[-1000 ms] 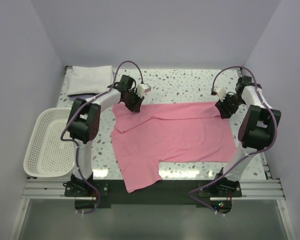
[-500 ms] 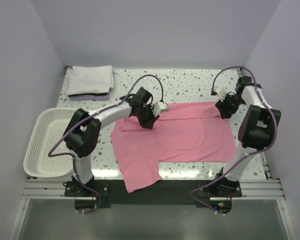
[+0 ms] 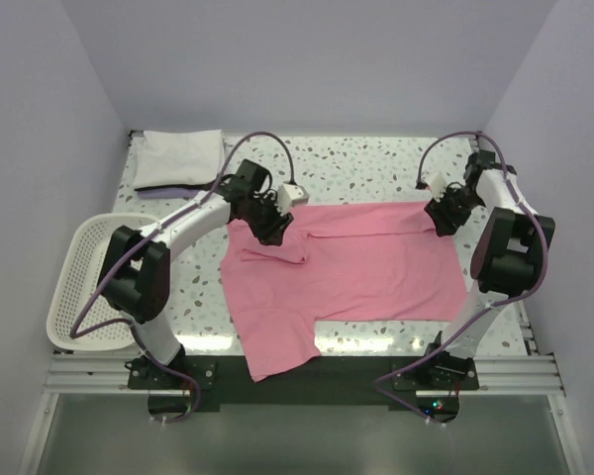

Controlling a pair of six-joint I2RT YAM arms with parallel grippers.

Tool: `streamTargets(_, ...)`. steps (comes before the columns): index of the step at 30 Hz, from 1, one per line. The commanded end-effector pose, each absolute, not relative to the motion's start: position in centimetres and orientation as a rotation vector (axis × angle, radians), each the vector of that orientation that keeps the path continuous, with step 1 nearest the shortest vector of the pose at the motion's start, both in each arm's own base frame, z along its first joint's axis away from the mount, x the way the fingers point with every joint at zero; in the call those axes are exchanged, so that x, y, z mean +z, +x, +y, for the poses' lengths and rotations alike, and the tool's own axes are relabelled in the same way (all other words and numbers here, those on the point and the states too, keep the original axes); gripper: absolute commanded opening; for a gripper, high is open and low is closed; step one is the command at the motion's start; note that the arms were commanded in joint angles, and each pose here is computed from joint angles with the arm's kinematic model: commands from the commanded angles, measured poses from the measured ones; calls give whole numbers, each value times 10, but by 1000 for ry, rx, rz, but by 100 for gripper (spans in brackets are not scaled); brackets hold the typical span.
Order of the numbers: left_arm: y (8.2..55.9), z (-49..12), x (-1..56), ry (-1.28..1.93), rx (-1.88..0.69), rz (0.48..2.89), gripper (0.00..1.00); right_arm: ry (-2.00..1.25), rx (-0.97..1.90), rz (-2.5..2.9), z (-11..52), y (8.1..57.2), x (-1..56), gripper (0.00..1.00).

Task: Fold and stack the t-shirts
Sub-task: Fold the tshirt

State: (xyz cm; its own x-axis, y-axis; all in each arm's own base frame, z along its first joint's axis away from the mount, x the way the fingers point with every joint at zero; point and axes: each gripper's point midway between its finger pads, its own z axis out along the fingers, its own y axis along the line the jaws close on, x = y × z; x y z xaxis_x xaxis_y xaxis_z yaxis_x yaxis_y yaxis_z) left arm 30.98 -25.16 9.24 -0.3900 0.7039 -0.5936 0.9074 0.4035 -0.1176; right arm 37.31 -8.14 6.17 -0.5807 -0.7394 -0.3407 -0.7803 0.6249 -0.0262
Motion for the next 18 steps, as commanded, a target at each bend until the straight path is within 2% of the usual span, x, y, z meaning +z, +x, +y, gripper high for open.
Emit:
streamTargets(1, 329, -215, 94, 1311, -601, 2255, 47, -1235, 228, 2478, -56, 373, 84, 51)
streamTargets(6, 328, -189, 80, 1367, -537, 2209, 52, -1275, 327, 2403, -5, 360, 101, 51)
streamTargets(10, 338, -166, 75, 1368, -590, 2155, 53, -1348, 428, 2265, 71, 352, 123, 51)
streamTargets(18, 332, -159, 63, 1572, -641, 1888, 52, -1332, 718, 2067, 199, 337, 143, 53)
